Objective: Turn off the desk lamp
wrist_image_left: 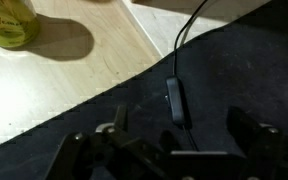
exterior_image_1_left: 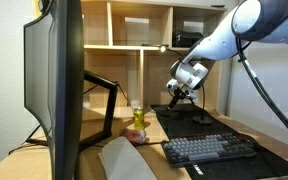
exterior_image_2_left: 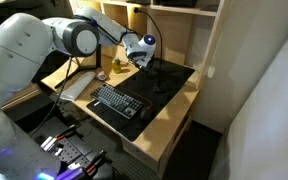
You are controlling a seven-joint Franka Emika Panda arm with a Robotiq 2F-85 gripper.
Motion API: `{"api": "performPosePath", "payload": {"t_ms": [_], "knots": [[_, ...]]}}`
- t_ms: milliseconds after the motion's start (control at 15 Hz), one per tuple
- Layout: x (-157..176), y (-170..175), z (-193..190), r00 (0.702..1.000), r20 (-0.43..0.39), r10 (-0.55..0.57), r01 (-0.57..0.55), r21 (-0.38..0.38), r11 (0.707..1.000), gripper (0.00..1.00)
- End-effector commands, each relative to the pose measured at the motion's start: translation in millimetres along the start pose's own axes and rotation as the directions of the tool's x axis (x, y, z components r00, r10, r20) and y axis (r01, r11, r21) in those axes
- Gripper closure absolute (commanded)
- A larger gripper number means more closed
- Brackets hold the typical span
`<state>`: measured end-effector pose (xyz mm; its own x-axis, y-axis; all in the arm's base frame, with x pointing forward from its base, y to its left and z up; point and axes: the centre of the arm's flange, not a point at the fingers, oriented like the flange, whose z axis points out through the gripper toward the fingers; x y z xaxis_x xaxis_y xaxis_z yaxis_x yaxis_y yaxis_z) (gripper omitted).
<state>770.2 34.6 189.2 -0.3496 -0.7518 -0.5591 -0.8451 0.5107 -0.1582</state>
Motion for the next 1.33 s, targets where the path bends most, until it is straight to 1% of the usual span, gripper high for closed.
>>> {"api": "performPosePath", "payload": {"t_ms": [0, 133, 200, 267, 333, 733, 800, 867, 1067, 1133, 1200, 1267], "knots": [[0, -14, 30, 0.998, -0.026, -0.051, 0.049, -0.050, 0.998, 0.00], [-3, -15, 43, 0.994, -0.021, -0.106, 0.104, -0.090, 0.991, 0.00], [-4, -16, 50, 0.992, -0.028, -0.122, 0.118, -0.105, 0.987, 0.00], [-6, -17, 57, 0.990, -0.021, -0.139, 0.135, -0.143, 0.981, 0.00], [-7, -17, 63, 0.988, -0.029, -0.150, 0.143, -0.160, 0.977, 0.00], [-8, -22, 86, 0.983, -0.060, -0.176, 0.163, -0.169, 0.972, 0.00], [-9, -22, 89, 0.981, -0.059, -0.184, 0.172, -0.169, 0.971, 0.13], [-10, -22, 93, 0.980, -0.060, -0.188, 0.176, -0.166, 0.970, 0.27], [-13, -24, 97, 0.978, -0.053, -0.200, 0.189, -0.168, 0.967, 0.47], [-14, -26, 93, 0.978, -0.052, -0.202, 0.191, -0.166, 0.967, 0.56], [-15, -27, 91, 0.978, -0.051, -0.205, 0.194, -0.164, 0.967, 0.61], [-16, -28, 90, 0.978, -0.053, -0.203, 0.193, -0.158, 0.968, 0.69]]}}
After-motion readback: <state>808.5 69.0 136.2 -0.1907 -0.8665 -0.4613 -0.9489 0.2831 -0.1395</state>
